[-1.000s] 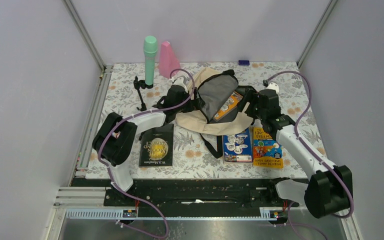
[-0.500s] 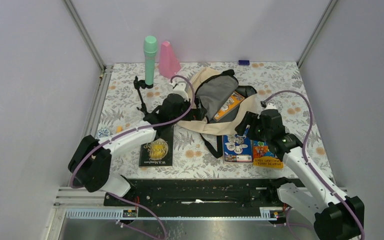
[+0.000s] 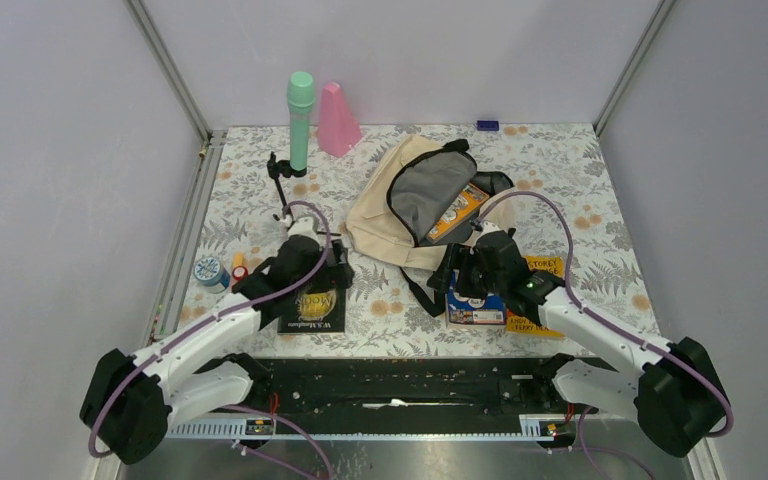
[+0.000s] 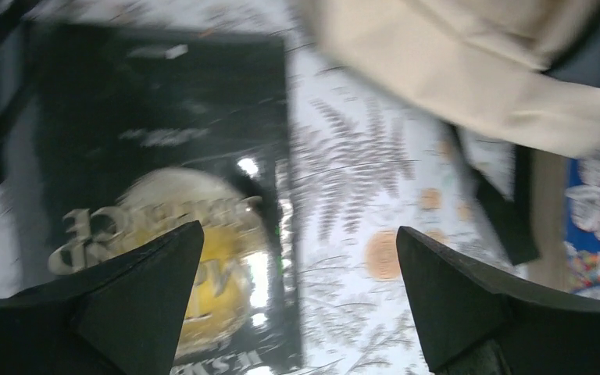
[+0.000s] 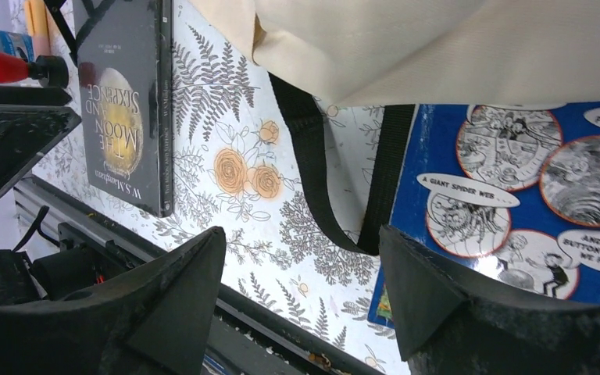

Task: Pack the student bag
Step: Pick up the book from the center of the board.

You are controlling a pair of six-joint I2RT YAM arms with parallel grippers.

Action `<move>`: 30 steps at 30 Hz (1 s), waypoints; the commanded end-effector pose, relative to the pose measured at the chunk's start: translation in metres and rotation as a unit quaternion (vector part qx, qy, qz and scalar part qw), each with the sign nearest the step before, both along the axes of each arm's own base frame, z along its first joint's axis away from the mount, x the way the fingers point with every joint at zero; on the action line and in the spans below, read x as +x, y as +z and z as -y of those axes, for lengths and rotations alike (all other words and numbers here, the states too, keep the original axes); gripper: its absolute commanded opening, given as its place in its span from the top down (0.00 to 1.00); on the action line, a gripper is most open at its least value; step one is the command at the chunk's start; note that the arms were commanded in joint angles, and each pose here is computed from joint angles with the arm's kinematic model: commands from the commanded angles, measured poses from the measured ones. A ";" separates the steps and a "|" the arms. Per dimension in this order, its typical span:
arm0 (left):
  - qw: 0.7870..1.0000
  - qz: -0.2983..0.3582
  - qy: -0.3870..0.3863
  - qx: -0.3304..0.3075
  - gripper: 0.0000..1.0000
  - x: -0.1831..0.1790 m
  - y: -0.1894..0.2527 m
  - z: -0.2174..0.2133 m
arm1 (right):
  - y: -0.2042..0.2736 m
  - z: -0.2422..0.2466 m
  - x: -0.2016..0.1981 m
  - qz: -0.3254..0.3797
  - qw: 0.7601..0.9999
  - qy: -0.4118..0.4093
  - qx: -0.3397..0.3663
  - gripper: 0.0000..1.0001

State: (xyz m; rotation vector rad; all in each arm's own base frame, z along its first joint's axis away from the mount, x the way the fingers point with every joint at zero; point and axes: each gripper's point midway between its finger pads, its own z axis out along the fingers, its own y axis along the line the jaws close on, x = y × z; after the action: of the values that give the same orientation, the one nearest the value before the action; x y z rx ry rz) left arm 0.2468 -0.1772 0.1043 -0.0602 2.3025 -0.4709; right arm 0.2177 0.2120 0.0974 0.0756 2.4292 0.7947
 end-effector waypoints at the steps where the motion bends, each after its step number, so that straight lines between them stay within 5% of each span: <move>1: 0.995 -0.045 0.093 0.012 0.01 -0.016 -0.026 -0.050 | 0.019 -0.023 0.008 0.027 0.999 0.025 0.039 0.22; 8: 0.967 -0.068 0.243 0.041 0.01 -0.033 -0.053 -0.117 | 0.015 -0.019 0.004 0.033 0.998 0.034 0.031 0.22; 13: 0.958 -0.055 0.281 0.016 0.01 -0.031 -0.055 -0.133 | 0.009 -0.016 -0.001 0.030 0.998 0.035 0.032 0.21; 21: 0.968 -0.079 0.240 -0.002 0.01 -0.026 -0.063 -0.118 | 0.008 -0.023 -0.001 0.029 0.997 0.042 0.049 0.21; 30: 0.984 -0.105 0.141 -0.017 0.14 -0.027 -0.077 -0.083 | 0.004 -0.029 0.000 0.022 0.997 0.050 0.055 0.22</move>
State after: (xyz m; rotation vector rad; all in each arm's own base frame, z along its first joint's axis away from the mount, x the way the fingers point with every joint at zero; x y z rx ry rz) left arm 0.2154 -0.0681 0.0267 -0.5945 2.4209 -0.2397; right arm 0.2159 0.2302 0.0951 0.0062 2.3869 0.9143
